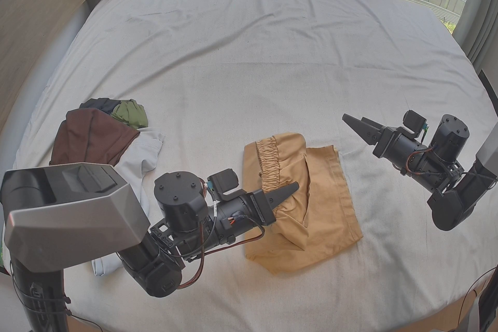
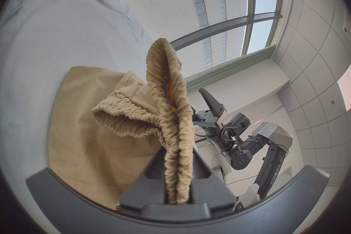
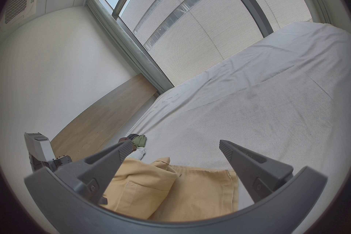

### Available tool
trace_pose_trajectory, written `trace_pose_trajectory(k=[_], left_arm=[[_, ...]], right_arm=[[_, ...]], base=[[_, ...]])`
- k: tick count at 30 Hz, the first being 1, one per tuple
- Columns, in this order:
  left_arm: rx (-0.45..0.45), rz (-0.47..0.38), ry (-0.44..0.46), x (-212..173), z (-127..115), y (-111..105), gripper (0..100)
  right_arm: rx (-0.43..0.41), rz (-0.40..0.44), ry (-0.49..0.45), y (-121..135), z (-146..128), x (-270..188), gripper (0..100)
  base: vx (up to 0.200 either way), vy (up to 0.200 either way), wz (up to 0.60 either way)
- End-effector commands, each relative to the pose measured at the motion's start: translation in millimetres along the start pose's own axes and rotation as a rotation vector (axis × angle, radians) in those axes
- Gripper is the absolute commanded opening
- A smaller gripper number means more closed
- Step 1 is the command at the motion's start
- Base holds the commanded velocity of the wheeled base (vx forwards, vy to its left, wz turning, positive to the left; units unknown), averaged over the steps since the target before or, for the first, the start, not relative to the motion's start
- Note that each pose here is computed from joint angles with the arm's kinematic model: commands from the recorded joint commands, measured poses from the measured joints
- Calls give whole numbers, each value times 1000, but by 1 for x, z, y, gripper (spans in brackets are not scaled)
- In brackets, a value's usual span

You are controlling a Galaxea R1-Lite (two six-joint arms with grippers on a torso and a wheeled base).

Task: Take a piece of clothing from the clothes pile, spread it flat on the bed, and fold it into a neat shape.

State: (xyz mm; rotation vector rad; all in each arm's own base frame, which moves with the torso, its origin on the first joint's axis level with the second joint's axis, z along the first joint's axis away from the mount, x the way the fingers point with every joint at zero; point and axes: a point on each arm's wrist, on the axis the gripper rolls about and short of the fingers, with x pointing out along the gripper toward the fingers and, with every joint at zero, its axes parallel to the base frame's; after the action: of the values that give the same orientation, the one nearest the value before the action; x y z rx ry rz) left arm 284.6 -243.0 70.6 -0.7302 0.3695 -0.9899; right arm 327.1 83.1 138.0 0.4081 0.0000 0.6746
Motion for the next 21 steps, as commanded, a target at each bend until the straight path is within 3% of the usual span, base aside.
trace_pose_trajectory(k=[1, 7, 8, 21], left_arm=[[-7, 12, 16, 1, -6, 6, 0], [-4, 17, 19, 4, -8, 10, 0], [-3, 14, 16, 5, -7, 9, 100], [0, 11, 8, 6, -6, 8, 100]], right_arm=[[1, 0, 2, 0, -1, 0, 100], [0, 0, 0, 0, 0, 0, 100], [-1, 1, -1, 0, 0, 1, 100], [-1, -2, -2, -1, 0, 0, 100]], base=[[0, 0, 0], [0, 0, 0], [0, 0, 0], [0, 0, 0]])
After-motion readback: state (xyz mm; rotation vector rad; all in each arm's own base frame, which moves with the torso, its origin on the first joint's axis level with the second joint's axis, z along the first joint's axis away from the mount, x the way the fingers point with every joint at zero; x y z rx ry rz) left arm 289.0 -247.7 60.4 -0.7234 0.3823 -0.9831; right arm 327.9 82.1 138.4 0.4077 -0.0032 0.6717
